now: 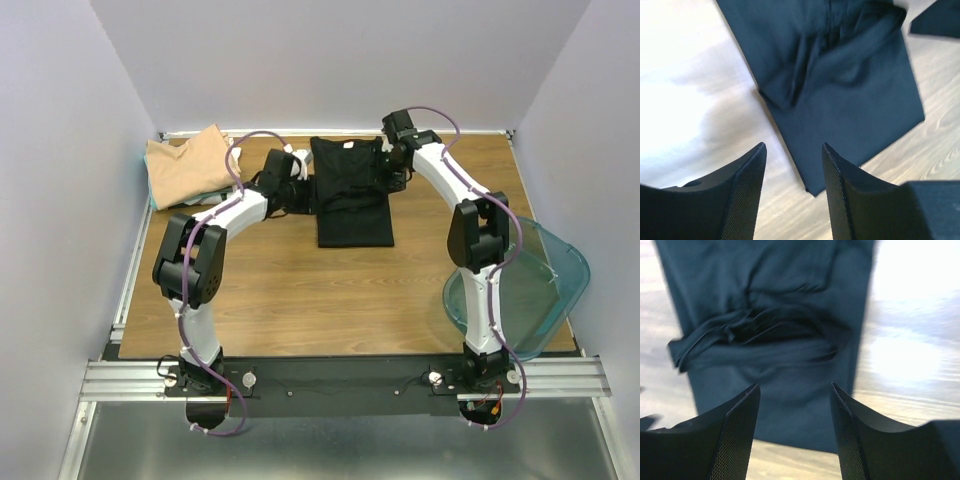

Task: Fold and stack the t-shirts
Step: Fold the tshirt

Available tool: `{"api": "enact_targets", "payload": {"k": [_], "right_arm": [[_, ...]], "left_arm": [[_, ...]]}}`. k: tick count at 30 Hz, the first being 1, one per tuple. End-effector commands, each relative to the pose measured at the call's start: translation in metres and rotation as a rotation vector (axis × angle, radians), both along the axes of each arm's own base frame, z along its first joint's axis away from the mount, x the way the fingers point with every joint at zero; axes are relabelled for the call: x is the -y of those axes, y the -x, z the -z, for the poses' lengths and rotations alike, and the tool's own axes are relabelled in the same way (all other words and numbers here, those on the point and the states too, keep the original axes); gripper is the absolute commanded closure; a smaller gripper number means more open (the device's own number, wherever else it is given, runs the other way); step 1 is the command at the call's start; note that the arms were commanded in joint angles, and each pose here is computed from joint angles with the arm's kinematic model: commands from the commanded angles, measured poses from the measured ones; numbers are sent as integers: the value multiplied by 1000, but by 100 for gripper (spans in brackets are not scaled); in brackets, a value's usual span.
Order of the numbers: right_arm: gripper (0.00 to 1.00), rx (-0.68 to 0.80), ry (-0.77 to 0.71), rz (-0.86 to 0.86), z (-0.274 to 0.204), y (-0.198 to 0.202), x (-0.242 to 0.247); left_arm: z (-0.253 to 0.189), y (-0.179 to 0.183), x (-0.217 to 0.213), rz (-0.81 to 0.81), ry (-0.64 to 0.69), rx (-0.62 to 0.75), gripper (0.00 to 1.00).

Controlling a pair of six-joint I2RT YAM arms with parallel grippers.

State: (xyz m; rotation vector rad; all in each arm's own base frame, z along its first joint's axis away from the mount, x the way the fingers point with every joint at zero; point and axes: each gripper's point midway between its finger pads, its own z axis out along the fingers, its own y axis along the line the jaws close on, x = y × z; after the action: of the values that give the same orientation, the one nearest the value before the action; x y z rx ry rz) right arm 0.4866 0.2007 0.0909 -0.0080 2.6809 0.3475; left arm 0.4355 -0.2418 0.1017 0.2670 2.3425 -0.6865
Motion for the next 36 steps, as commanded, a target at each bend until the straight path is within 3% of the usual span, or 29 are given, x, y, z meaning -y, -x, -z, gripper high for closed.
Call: {"api": "enact_targets", "payload": {"k": [1,10,22,30,36], "right_arm": [[36,-19,-114,-74,-10,16,-30],[37,-92,-114,-124,18,41,-57],[38,-126,-109,-123,49,34,-67],[38,-105,-78,-88,69,12,-69],[38,0,-63,-8,59,-31,-70]], "left_arm": [[12,21,14,37,33,-37,45],[19,51,45,100,78,-54,45],[77,80,49,117,1,-181,45],[93,92,41,128,-41,-213,45],[104,103,36,148,-74,-234,45]]}}
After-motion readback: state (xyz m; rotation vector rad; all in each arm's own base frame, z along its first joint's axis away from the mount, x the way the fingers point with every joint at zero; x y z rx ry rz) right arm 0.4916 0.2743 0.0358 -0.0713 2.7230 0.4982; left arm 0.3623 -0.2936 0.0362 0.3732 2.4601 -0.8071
